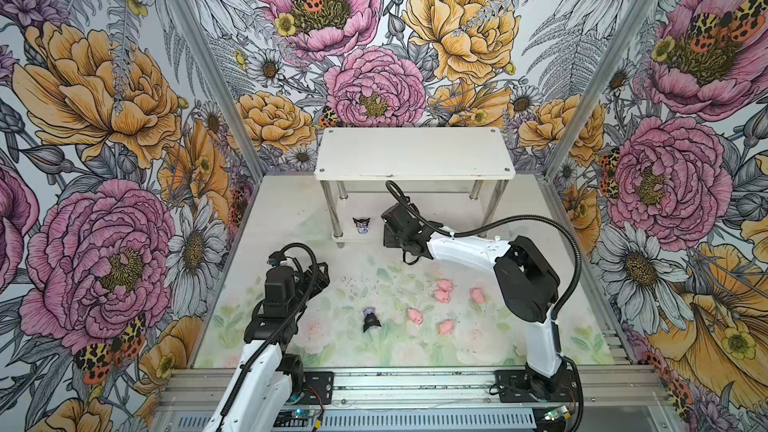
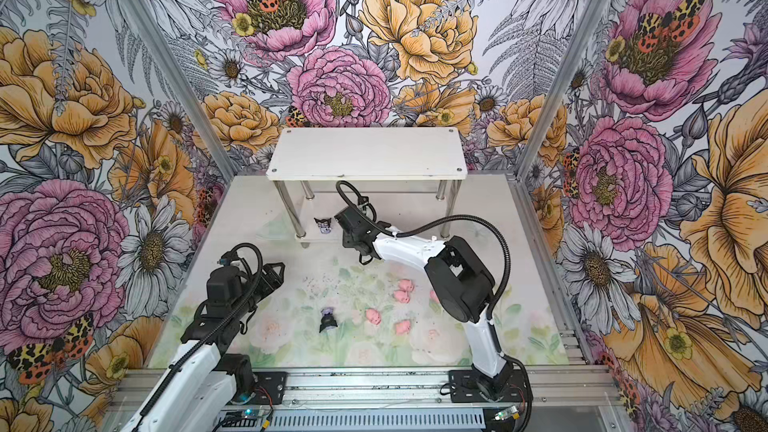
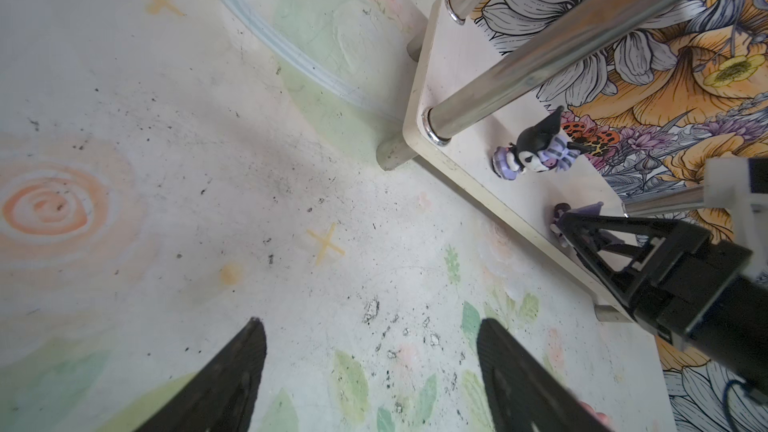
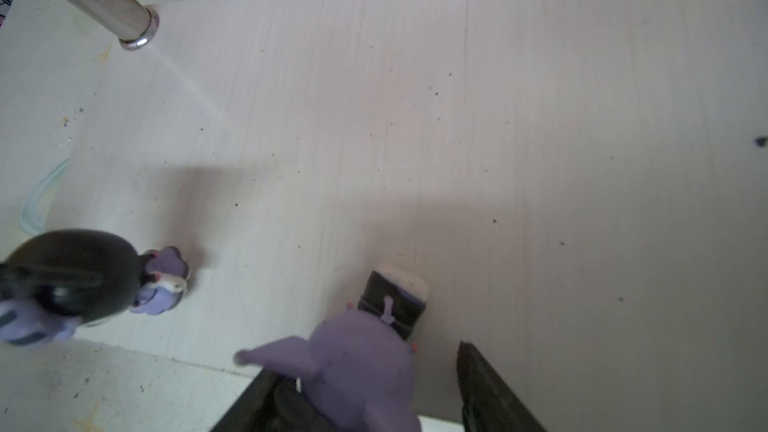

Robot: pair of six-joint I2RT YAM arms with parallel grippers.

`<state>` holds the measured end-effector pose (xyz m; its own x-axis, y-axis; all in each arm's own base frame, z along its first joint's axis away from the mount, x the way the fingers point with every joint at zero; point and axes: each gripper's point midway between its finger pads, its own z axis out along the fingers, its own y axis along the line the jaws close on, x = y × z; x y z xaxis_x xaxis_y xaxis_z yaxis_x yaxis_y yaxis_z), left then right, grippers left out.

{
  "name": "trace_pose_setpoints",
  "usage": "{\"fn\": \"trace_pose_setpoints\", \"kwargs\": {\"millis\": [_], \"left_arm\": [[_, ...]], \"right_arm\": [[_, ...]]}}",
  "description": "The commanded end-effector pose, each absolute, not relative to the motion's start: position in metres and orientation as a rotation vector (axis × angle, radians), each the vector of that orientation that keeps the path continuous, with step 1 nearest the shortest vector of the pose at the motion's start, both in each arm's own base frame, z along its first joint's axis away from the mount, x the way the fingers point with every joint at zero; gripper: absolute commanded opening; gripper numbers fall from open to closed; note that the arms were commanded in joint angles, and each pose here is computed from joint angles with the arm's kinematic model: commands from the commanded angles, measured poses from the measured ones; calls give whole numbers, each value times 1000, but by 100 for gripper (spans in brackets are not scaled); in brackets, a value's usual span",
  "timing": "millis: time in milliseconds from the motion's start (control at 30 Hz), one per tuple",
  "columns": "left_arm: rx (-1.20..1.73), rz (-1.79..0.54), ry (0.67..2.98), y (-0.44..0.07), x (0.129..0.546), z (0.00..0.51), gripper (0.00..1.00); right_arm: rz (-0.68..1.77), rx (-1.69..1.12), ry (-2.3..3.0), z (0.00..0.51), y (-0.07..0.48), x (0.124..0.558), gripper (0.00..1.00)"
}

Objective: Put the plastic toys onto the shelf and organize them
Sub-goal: 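Open the right gripper to release the figure on the tier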

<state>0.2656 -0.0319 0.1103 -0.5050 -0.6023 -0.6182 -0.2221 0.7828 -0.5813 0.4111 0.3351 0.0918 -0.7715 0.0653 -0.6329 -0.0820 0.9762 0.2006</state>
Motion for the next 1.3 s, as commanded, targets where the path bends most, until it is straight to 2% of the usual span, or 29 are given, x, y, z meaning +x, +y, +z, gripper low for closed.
{"fn": "trace_pose_setpoints", "kwargs": {"millis": [0, 300, 667, 900, 1267], "left_arm": [[-589, -547, 2086, -32, 267, 111, 82], [-592, -545, 2088, -32, 267, 110, 82], [-593, -545, 2088, -31, 267, 110, 82], [-592, -547, 2090, -32, 267, 110, 82], [-596, -542, 2094, -31, 268, 109, 82]], "right_arm": [[293, 6, 2406, 111, 324, 413, 63], [295, 19, 2415, 109, 318, 413, 64], [377, -142, 2403, 111, 343, 419, 50], [380, -217, 2415, 105, 343, 421, 48], [433, -312, 2435, 96, 348, 423, 38]]}}
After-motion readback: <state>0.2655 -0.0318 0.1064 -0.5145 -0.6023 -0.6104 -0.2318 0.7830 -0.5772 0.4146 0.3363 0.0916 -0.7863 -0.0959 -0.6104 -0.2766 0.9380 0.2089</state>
